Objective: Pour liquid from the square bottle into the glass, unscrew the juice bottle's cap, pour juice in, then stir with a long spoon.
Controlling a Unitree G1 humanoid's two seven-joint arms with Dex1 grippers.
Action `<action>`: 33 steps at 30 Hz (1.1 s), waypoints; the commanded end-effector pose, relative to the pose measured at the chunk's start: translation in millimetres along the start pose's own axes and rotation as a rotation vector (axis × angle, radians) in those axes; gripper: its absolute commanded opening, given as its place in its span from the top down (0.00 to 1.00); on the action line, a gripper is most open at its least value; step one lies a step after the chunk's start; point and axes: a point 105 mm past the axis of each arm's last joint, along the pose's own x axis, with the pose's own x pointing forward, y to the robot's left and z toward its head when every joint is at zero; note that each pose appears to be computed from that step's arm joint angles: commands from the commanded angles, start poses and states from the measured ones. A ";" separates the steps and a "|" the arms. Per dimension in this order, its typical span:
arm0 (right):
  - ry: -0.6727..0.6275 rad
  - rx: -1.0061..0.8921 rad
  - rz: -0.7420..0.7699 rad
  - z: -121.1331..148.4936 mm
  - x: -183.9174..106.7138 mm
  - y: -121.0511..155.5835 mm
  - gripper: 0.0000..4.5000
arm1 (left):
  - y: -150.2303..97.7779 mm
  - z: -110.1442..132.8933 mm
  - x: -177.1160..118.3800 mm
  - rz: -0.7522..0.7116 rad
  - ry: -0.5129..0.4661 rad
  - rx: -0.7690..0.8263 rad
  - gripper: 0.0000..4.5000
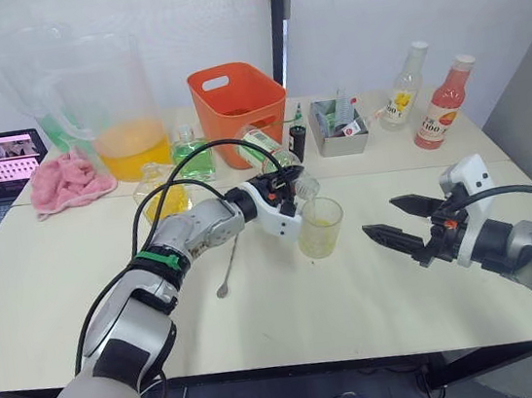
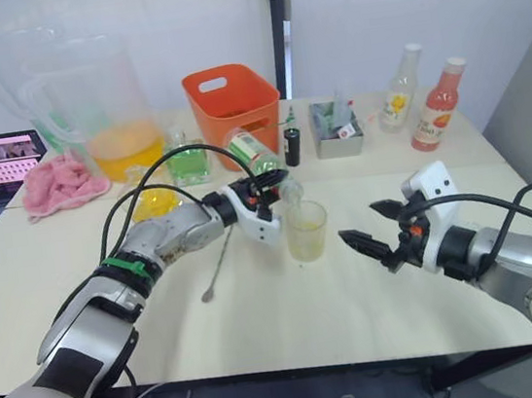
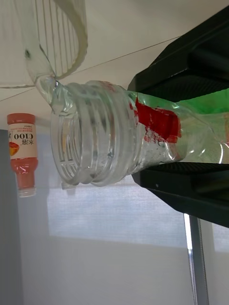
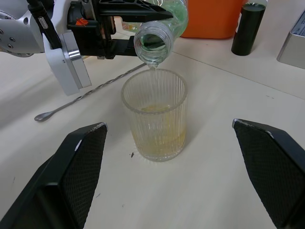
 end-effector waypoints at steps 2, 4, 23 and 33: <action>-0.038 -0.040 -0.006 11.0 -2.4 0.1 0.01 | 30.3 5.7 5.7 0.091 -0.036 0.041 0.73; -0.038 -0.039 -0.007 10.9 -2.5 0.2 0.01 | 29.9 6.1 5.9 0.090 -0.038 0.040 0.73; -0.033 -0.052 0.004 13.4 0.4 -1.9 0.01 | 37.0 2.8 2.2 0.055 -0.029 -0.497 0.73; -0.064 -0.049 0.053 26.5 4.9 -7.4 0.01 | 107.9 -35.1 -33.0 0.293 -0.021 -0.981 0.73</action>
